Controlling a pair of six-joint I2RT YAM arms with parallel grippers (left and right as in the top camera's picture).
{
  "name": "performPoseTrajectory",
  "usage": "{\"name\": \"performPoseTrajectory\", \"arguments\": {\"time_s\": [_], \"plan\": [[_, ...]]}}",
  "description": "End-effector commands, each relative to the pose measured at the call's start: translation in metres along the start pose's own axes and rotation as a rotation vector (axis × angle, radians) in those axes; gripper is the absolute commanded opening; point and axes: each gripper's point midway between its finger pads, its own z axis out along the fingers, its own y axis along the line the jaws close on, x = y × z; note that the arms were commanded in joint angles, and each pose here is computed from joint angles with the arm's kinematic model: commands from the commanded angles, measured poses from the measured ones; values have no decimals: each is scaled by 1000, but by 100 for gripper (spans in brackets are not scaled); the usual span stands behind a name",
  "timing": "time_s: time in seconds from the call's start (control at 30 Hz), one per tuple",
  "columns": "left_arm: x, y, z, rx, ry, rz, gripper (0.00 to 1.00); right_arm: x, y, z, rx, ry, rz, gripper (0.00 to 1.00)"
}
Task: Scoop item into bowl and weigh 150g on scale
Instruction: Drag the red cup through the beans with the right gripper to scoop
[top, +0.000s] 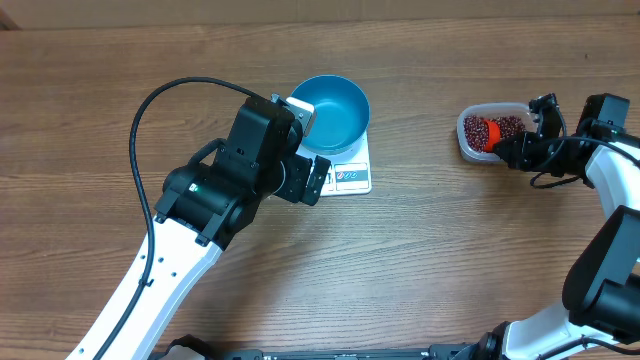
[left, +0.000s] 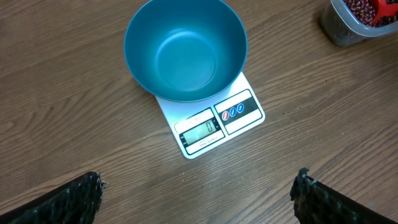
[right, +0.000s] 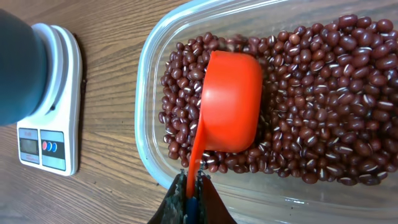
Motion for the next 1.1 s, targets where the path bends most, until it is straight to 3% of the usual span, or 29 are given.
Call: {"name": "performPoseTrajectory", "arguments": {"time_s": [0.0,1.07], "plan": [[-5,-2,-1,8,-11,-2,100,3,6,5,-62,2,56,4],[-5,-2,-1,8,-11,-2,99,12,-24,-4,-108,-7,456,4]]}}
